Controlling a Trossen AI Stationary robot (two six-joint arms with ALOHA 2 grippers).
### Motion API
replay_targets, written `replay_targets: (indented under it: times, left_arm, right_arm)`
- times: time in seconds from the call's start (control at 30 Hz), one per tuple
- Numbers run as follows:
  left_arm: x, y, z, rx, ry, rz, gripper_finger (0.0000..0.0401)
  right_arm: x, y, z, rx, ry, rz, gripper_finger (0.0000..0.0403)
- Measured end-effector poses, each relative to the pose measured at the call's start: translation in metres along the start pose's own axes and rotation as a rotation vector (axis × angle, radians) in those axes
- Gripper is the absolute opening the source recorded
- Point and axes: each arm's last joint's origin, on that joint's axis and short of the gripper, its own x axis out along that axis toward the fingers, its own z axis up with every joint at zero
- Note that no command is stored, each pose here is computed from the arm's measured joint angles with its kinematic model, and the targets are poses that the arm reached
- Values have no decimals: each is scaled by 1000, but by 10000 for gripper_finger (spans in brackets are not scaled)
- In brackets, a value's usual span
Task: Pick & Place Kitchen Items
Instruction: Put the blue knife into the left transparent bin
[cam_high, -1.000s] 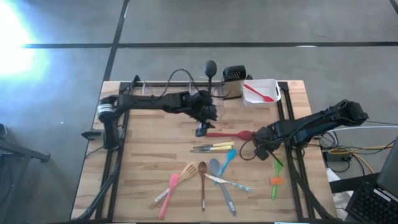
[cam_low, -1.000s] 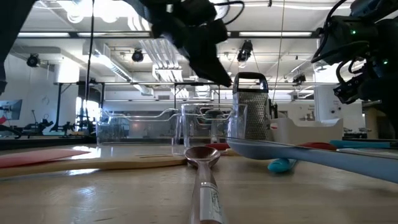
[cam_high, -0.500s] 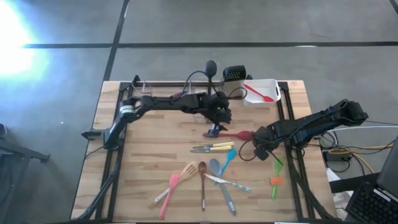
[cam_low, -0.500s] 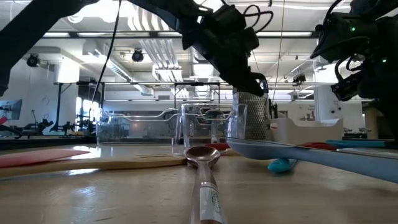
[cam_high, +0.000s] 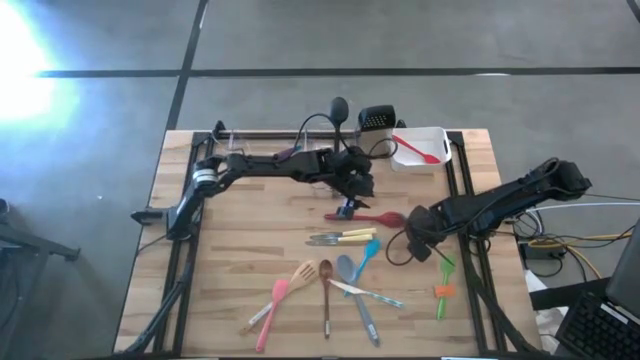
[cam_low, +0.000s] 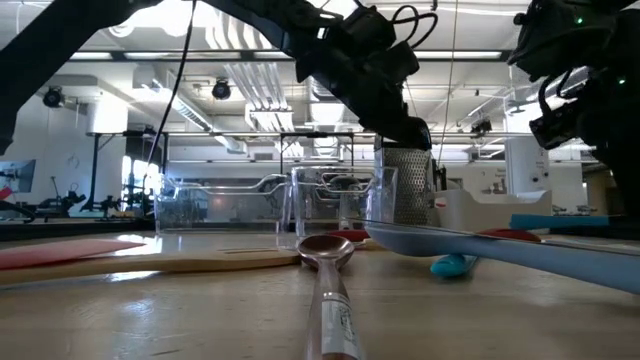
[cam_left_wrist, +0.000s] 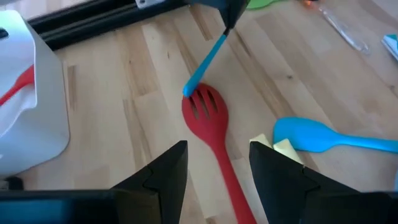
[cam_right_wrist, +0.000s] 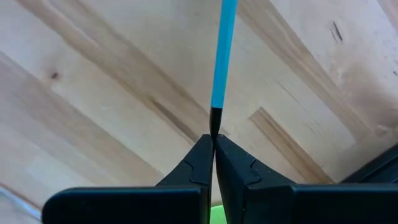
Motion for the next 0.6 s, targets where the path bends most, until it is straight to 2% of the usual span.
replay_targets:
  times: [0.33,0.6]
  left_arm:
    - [1,-3,2,-1,-30,-53,177]
    - [18,-17,-3,9,-45,-99,177]
  right_arm:
    - [-15,14,-2,-28,-75,38,8]
    - [-14,14,-2,-27,-92,30,8]
